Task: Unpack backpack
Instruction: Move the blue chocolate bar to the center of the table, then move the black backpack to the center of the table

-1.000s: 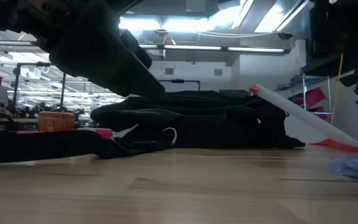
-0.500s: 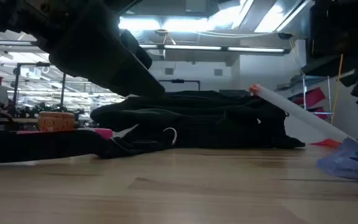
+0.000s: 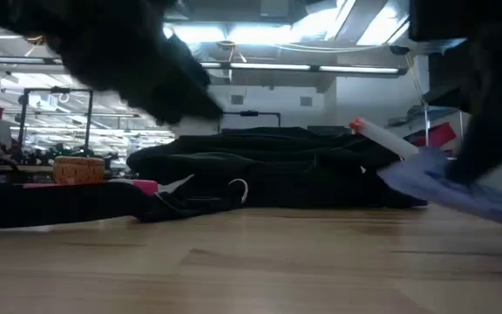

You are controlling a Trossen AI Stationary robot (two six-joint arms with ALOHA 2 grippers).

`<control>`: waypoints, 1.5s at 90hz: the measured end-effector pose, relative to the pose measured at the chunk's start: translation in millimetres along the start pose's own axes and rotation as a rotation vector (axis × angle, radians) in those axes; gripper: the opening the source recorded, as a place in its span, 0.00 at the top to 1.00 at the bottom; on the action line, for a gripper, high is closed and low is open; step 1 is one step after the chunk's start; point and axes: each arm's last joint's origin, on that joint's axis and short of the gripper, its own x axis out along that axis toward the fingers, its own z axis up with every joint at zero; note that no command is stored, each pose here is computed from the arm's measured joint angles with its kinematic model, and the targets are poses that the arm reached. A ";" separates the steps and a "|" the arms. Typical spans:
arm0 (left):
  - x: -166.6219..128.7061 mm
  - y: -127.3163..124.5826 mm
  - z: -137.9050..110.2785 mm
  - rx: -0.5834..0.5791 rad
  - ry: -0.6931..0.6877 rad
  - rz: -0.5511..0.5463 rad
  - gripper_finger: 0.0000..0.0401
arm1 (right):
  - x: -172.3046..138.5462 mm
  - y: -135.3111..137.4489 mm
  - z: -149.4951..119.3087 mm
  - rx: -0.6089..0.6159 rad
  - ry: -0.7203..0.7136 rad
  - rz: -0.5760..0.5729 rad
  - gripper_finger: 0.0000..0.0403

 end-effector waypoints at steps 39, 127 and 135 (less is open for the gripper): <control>-125.6 -9.1 23.6 -0.043 0.165 0.053 1.00 | 3.5 16.2 91.0 -0.152 -0.293 0.292 1.00; -169.1 -23.2 -66.4 -0.161 0.292 0.247 1.00 | 62.7 30.8 192.5 -0.566 -0.205 0.119 0.94; -167.0 -22.4 -61.2 -0.138 0.198 0.294 1.00 | 60.6 27.6 182.4 -0.590 -0.159 -0.011 0.90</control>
